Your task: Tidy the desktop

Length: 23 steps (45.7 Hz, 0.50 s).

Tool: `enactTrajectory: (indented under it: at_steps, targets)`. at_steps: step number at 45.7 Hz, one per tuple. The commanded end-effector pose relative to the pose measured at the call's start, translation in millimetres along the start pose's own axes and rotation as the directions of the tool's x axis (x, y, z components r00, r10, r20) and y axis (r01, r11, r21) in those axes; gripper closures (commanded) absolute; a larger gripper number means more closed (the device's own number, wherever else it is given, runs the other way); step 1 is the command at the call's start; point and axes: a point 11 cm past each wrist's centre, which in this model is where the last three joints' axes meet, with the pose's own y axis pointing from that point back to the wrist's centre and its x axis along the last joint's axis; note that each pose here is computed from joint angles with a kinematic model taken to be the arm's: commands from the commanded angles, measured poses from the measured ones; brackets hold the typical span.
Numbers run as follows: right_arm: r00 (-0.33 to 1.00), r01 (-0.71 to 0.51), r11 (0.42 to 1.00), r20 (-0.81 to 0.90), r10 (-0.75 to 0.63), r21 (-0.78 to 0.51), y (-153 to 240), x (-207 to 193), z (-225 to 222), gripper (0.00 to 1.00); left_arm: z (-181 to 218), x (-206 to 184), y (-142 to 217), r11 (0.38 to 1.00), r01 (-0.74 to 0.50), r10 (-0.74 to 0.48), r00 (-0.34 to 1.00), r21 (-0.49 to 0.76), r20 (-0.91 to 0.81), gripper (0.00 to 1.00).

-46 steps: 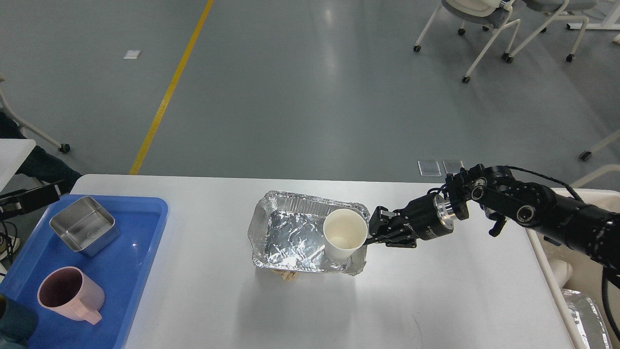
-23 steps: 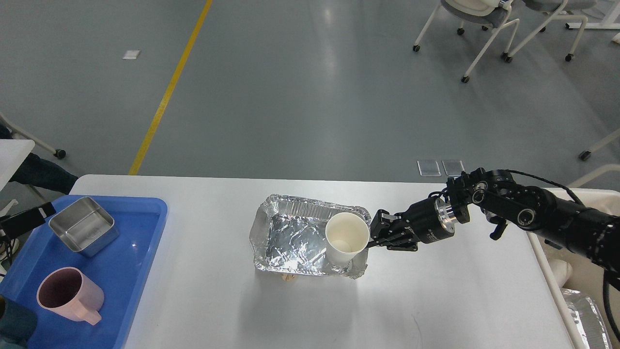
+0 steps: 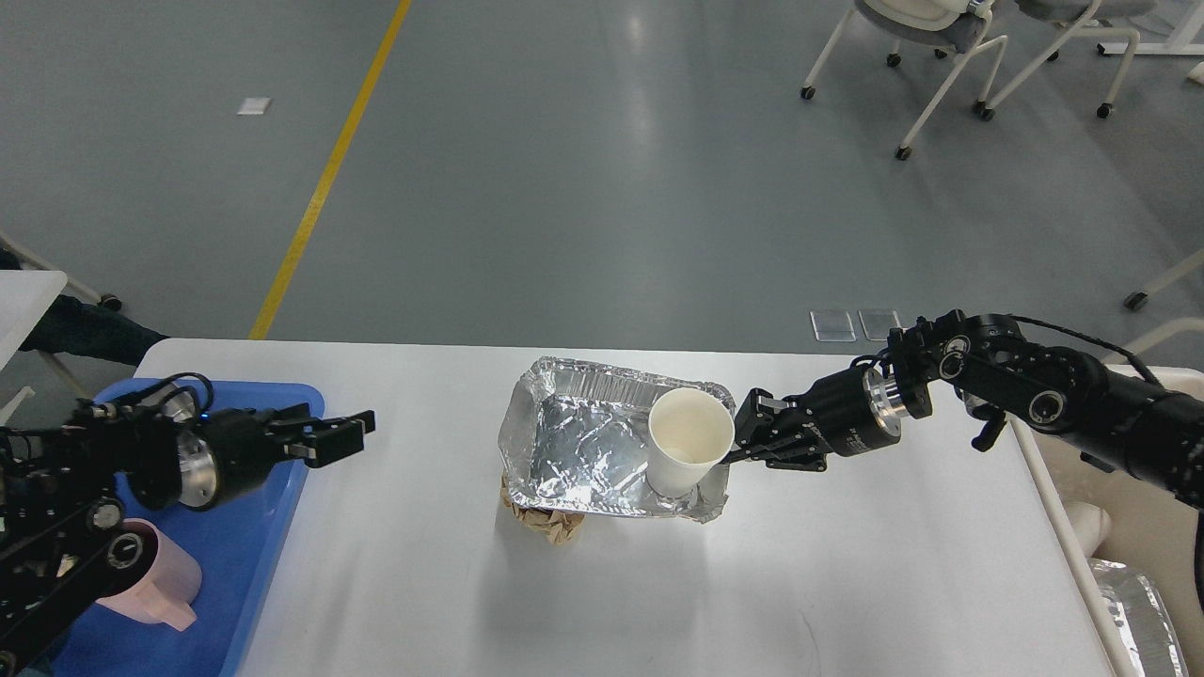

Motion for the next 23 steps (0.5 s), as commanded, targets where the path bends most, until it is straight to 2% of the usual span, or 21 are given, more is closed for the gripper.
enactTrajectory:
  at_steps: [1, 13, 23]
  targets:
    - [1.0, -0.011, 1.0, -0.005, 0.011, -0.002, 5.0, 3.2, -1.5, 1.0, 23.2, -20.4, -17.3, 0.997, 0.065, -0.06, 0.992, -0.044, 0.107, 0.11]
    - [1.0, -0.03, 1.0, -0.001, 0.03, 0.001, 12.1, 7.1, -0.8, 1.0, 35.5, -53.7, -26.7, 0.993, 0.088, -0.076, 0.986, -0.079, 0.152, 0.1]
    - [1.0, -0.029, 1.0, 0.005, 0.029, -0.001, 11.6, 6.0, 1.9, 1.0, 45.0, -61.8, -43.2, 0.993, 0.066, -0.051, 0.987, -0.1, 0.149, 0.1]
